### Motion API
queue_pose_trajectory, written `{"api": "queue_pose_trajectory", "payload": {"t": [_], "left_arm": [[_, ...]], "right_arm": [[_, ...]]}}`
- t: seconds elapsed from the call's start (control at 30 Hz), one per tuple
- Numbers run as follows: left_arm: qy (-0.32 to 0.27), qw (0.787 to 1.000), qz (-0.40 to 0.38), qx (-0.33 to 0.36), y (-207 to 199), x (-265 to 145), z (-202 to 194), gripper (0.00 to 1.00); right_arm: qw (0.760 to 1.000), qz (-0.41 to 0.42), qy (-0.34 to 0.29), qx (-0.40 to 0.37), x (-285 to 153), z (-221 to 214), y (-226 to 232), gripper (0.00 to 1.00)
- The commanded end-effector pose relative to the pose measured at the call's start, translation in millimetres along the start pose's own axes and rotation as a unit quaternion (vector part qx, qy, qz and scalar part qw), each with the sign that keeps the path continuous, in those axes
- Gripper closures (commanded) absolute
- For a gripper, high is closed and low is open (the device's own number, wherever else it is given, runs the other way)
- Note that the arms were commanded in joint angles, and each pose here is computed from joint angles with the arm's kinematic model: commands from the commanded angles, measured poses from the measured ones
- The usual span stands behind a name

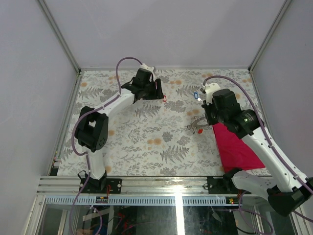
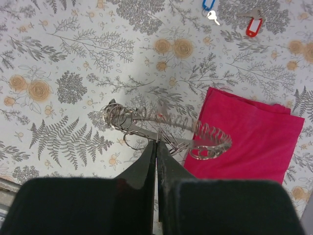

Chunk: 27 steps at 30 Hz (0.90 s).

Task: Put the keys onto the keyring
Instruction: Move the key to the center of the board.

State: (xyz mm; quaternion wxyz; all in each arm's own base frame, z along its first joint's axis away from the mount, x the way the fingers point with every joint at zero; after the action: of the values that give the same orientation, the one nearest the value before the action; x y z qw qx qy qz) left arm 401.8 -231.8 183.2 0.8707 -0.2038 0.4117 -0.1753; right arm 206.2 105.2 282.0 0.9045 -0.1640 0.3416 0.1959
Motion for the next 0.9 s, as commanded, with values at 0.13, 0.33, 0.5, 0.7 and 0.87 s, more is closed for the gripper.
{"api": "queue_pose_trajectory", "payload": {"t": [0.13,0.33,0.5,0.7,0.87], "left_arm": [[-0.030,0.997,-0.018,0.061,-29,31,12,0.42],[-0.040,0.990,-0.054,0.122,-72,59,10,0.42],[-0.063,0.978,-0.086,0.177,-109,86,8,0.41],[-0.103,0.951,-0.125,0.265,-141,119,-1,0.39],[-0.128,0.937,-0.148,0.290,-150,146,-5,0.34]], "right_arm": [[0.996,-0.033,-0.079,0.038,-32,24,-11,1.00],[0.989,-0.078,-0.119,0.045,-58,20,-23,1.00],[0.974,-0.109,-0.189,0.064,-92,23,-34,1.00],[0.955,-0.124,-0.256,0.079,-125,25,-41,1.00],[0.949,-0.134,-0.272,0.084,-142,26,-46,1.00]]}}
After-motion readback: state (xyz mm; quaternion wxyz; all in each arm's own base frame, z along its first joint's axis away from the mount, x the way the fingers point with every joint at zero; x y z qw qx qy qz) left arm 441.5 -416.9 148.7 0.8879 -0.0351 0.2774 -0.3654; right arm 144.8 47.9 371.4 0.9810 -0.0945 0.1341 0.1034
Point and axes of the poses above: each gripper's point midway between its finger pads, its own x axis out along the fingers, its own y axis along the line the jaws close on, z = x × y, the point moved 7 cm from there along -x, back along the fingers, and after that the axes turned 7 degrees about -x, right-handed, at the moved point
